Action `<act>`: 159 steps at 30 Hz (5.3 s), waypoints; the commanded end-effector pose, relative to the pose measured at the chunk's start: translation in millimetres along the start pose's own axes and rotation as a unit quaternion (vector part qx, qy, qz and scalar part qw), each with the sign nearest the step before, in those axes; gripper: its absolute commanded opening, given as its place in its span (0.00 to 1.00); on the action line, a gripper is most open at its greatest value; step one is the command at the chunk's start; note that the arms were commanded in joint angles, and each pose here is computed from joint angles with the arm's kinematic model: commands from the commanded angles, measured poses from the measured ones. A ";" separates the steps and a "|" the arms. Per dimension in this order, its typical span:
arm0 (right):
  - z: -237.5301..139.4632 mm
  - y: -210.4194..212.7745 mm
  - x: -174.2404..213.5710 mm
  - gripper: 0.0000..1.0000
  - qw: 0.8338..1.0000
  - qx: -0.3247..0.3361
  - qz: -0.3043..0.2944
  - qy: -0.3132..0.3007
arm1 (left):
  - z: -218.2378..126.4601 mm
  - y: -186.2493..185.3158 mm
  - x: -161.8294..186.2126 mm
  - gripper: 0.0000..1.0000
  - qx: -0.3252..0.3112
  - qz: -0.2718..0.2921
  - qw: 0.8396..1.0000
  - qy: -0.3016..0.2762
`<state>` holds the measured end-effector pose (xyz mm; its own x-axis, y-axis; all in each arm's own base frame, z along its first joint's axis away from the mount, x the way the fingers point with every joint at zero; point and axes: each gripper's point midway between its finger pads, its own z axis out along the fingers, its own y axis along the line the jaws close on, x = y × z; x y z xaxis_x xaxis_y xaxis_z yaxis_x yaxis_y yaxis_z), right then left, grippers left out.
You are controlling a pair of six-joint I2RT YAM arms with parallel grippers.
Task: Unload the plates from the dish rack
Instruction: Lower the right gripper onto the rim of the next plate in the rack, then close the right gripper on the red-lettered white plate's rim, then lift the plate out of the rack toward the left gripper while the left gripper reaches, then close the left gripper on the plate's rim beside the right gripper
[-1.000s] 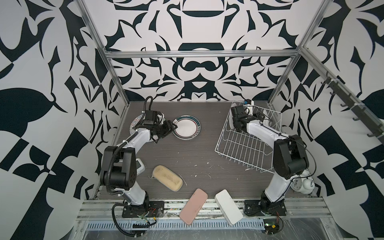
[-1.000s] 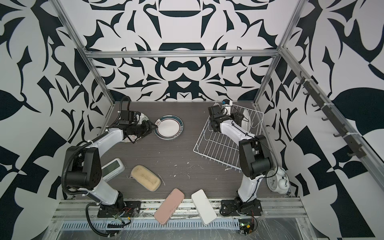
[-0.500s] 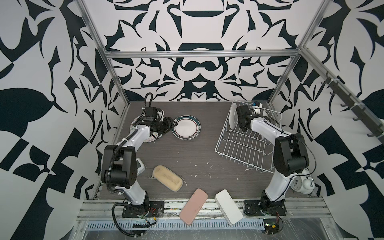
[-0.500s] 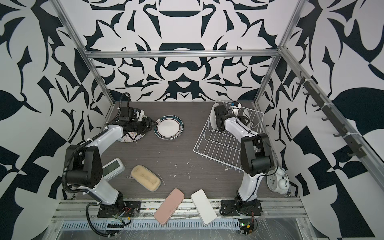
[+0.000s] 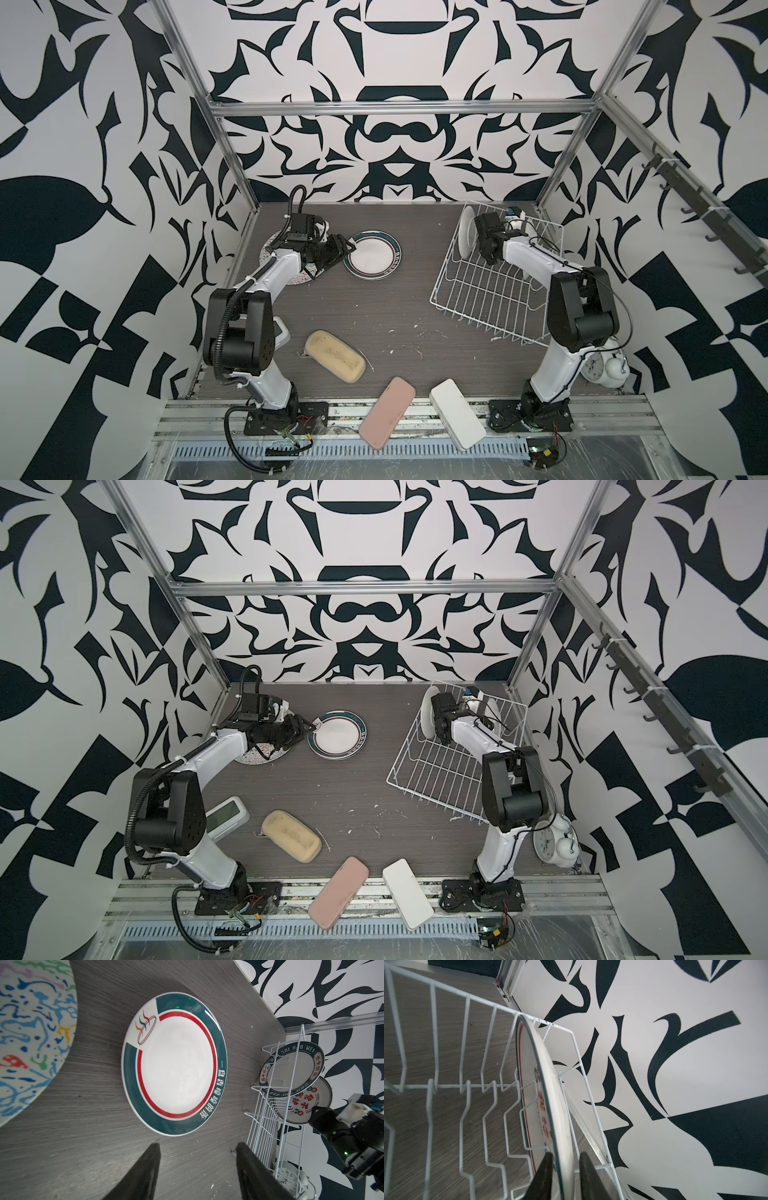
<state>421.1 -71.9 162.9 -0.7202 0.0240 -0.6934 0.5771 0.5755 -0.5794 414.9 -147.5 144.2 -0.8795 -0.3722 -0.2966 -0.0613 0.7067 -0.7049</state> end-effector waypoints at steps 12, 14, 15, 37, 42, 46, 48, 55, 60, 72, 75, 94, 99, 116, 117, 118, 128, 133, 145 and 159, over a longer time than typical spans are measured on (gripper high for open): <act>-8.3 -26.1 -17.3 0.12 0.999 0.001 0.027 -0.024 | -4.2 -11.9 -6.1 0.62 0.002 0.004 1.000 0.000; -8.9 -27.8 -18.7 0.10 0.999 -0.001 0.028 -0.025 | -4.3 -13.1 -5.7 0.63 0.003 0.005 1.000 0.001; -9.3 -27.7 -19.7 0.10 0.999 -0.002 0.030 -0.026 | -4.8 -13.6 -6.0 0.63 0.003 0.005 1.000 0.000; -13.9 -42.8 -34.4 0.00 0.998 0.028 0.019 -0.049 | -9.9 -18.2 -2.6 0.63 0.004 0.011 1.000 -0.004; -17.9 -51.0 -42.5 0.00 0.997 0.034 0.039 -0.060 | -10.1 -18.7 -2.2 0.63 0.005 0.010 1.000 -0.003; -20.9 -57.0 -49.4 0.00 0.995 0.042 0.055 -0.072 | -10.6 -19.5 -2.4 0.63 0.006 0.011 1.000 -0.004; -22.2 -61.0 -51.9 0.00 0.994 0.050 0.057 -0.076 | -10.4 -20.0 -2.2 0.63 0.008 0.011 1.000 -0.003; -28.1 -72.7 -58.8 0.00 0.992 0.059 0.067 -0.086 | -10.5 -20.4 -1.7 0.63 0.010 0.011 1.000 -0.003; -32.3 -77.4 -64.1 0.00 0.991 0.058 0.071 -0.093 | -11.3 -21.1 -2.4 0.63 0.012 0.012 1.000 -0.005; -61.3 -96.0 -78.8 0.00 0.985 -0.001 0.107 -0.137 | -18.0 -27.0 2.4 0.63 0.012 0.022 1.000 -0.013; -71.6 -106.9 -82.5 0.00 0.979 -0.016 0.129 -0.159 | -20.5 -28.3 7.2 0.63 0.013 0.025 1.000 -0.013; -207.9 -111.0 -106.7 0.00 0.869 -0.345 0.247 -0.256 | -20.4 -39.9 46.8 0.63 0.073 0.023 0.997 -0.020; -247.3 -80.9 -98.0 0.00 0.807 -0.468 0.279 -0.227 | -26.5 -44.1 51.4 0.64 0.103 0.025 0.994 -0.040; -303.5 20.6 -53.6 0.00 0.685 -0.646 0.321 -0.102 | -50.7 -85.4 51.7 0.65 0.241 0.002 0.968 -0.068; -304.9 24.7 -50.0 0.00 0.682 -0.649 0.321 -0.097 | -52.6 -87.1 52.2 0.65 0.249 -0.001 0.966 -0.068; -306.5 27.3 -48.4 0.00 0.678 -0.654 0.322 -0.094 | -53.4 -88.1 53.1 0.65 0.253 -0.002 0.965 -0.068; -318.2 46.7 -34.1 0.00 0.640 -0.689 0.336 -0.055 | -54.1 -91.2 60.8 0.66 0.274 -0.011 0.960 -0.056; -322.7 55.3 -27.3 0.00 0.626 -0.702 0.338 -0.034 | -57.4 -91.8 64.6 0.67 0.272 -0.011 0.960 -0.065; -336.8 69.9 -18.7 0.00 0.602 -0.728 0.330 -0.006 | -63.0 -93.3 73.7 0.65 0.269 -0.004 0.960 -0.074; -347.3 73.3 -8.6 0.00 0.579 -0.748 0.325 0.014 | -41.4 -85.2 72.4 0.66 0.277 -0.011 0.959 -0.067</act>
<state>338.4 245.9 230.6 -0.5964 0.5845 -0.5502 -0.1339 0.6034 0.7861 336.5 -206.7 201.3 -0.8229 -0.4749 -0.3119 0.1674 0.3220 -0.9318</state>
